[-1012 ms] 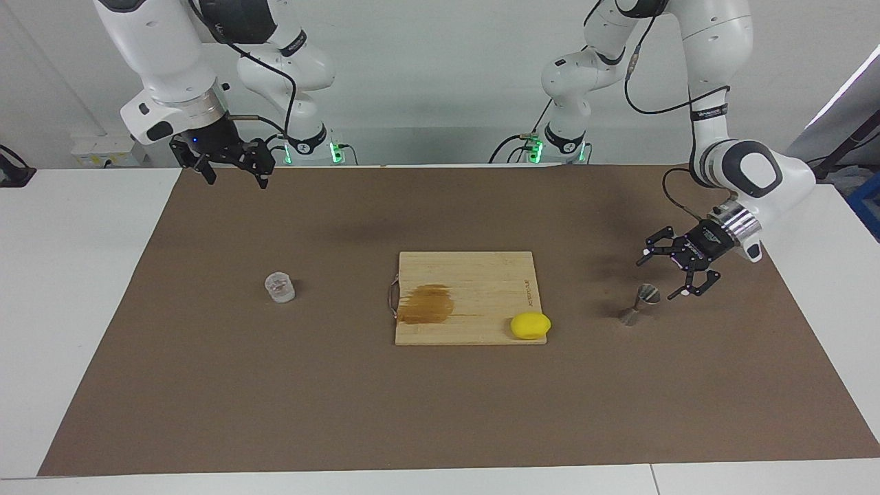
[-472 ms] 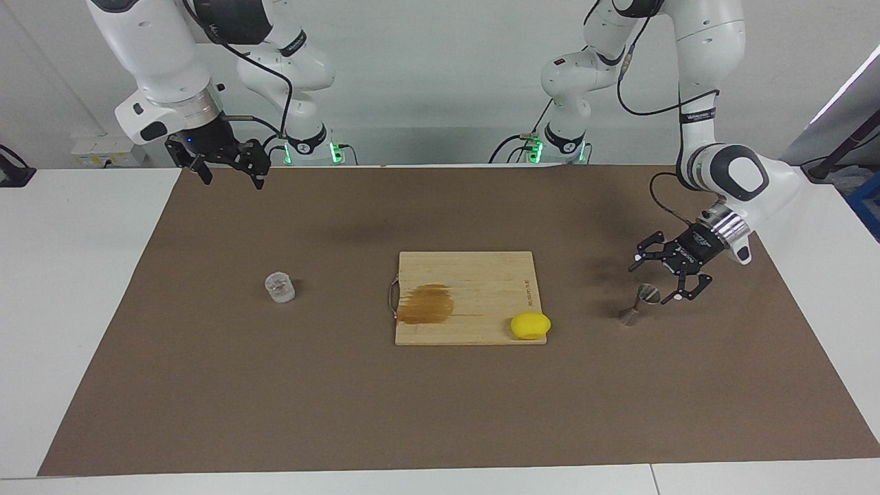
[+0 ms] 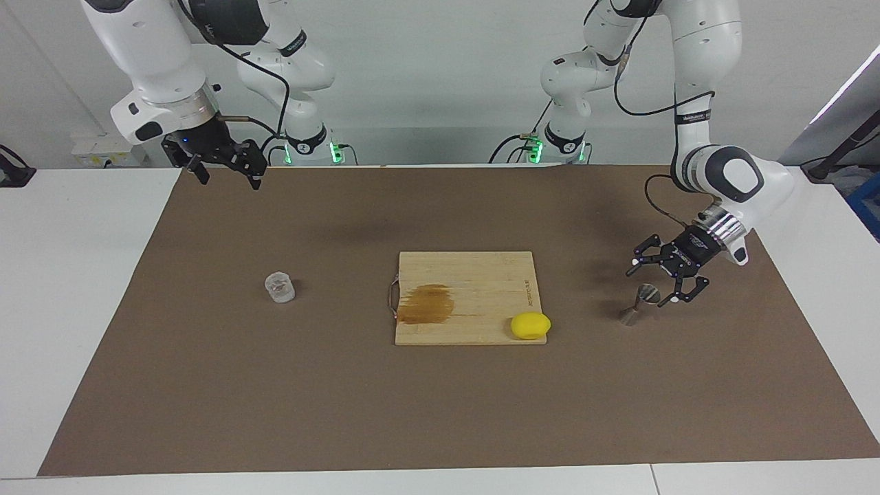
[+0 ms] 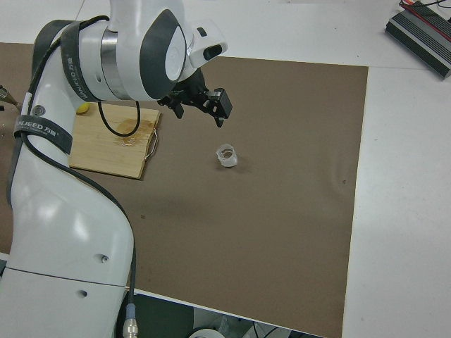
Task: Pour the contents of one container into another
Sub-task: 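Move the left gripper onto the metal cup and close on it, then lift the metal cup with the left gripper toward the wooden board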
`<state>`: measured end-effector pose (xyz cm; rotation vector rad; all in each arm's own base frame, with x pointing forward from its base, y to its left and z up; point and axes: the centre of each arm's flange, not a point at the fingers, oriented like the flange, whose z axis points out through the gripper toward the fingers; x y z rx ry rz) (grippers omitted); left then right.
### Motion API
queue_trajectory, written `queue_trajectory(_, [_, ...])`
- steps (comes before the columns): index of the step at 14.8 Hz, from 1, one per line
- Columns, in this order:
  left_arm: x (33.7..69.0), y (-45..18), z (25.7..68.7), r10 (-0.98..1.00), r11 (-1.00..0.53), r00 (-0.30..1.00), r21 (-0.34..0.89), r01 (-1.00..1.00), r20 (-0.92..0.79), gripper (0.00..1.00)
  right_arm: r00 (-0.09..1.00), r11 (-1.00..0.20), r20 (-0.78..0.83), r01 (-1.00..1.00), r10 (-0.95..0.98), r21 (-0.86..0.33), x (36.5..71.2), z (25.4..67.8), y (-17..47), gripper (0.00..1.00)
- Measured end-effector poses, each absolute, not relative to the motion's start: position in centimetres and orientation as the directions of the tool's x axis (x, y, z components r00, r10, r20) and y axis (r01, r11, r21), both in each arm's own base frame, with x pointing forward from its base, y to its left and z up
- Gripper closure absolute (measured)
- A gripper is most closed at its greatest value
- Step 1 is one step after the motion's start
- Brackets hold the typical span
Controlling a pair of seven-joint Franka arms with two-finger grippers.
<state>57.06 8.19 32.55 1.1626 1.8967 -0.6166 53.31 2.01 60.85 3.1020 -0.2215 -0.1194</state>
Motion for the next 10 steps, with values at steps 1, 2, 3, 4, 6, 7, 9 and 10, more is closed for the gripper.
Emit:
queue_trajectory(1, [57.04, 8.28, 32.53, 0.494, 0.459, -0.25, 0.006, 0.889, -0.833, 0.09, 0.987, -0.989, -0.074, -0.141, -0.143, 0.035, 53.31, 60.85, 2.01, 0.0])
queue_trajectory(2, [57.03, 8.33, 32.51, 0.494, 0.46, -0.251, 0.006, 0.888, -0.832, 0.09, 0.987, -0.989, -0.074, -0.141, -0.143, 0.035, 53.31, 60.85, 2.01, 0.0])
queue_trajectory(3, [57.02, 8.33, 32.5, 0.494, 0.461, -0.251, 0.006, 0.887, -0.832, 0.12, 0.987, -0.989, -0.074, -0.141, -0.143, 0.035, 53.31, 60.85, 2.01, 0.0])
queue_trajectory(4, [57.02, 8.33, 32.49, 0.492, 0.463, -0.252, 0.005, 0.886, -0.833, 0.13, 0.987, -0.989, -0.074, -0.141, -0.143, 0.035, 53.31, 60.85, 2.01, 0.0])
queue_trajectory(6, [57.01, 8.34, 32.47, 0.488, 0.467, -0.254, 0.003, 0.884, -0.835, 0.19, 0.987, -0.989, -0.074, -0.141, -0.143, 0.035, 53.31, 60.85, 2.01, 0.0])
queue_trajectory(7, [57.01, 8.35, 32.47, 0.487, 0.468, -0.255, 0.004, 0.884, -0.835, 0.26, 0.987, -0.989, -0.074, -0.141, -0.143, 0.035, 53.31, 60.85, 2.01, 0.0])
queue_trajectory(9, [57.03, 8.38, 32.48, 0.483, 0.473, -0.257, 0.003, 0.881, -0.837, 0.4, 0.987, -0.989, -0.074, -0.141, -0.143, 0.035, 53.31, 60.85, 2.0, 0.0])
queue_trajectory(10, [57.02, 8.39, 32.47, 0.481, 0.475, -0.258, 0.002, 0.88, -0.838, 0.5, 0.987, -0.989, -0.074, -0.141, -0.143, 0.035, 53.31, 60.85, 1.99, 0.0])
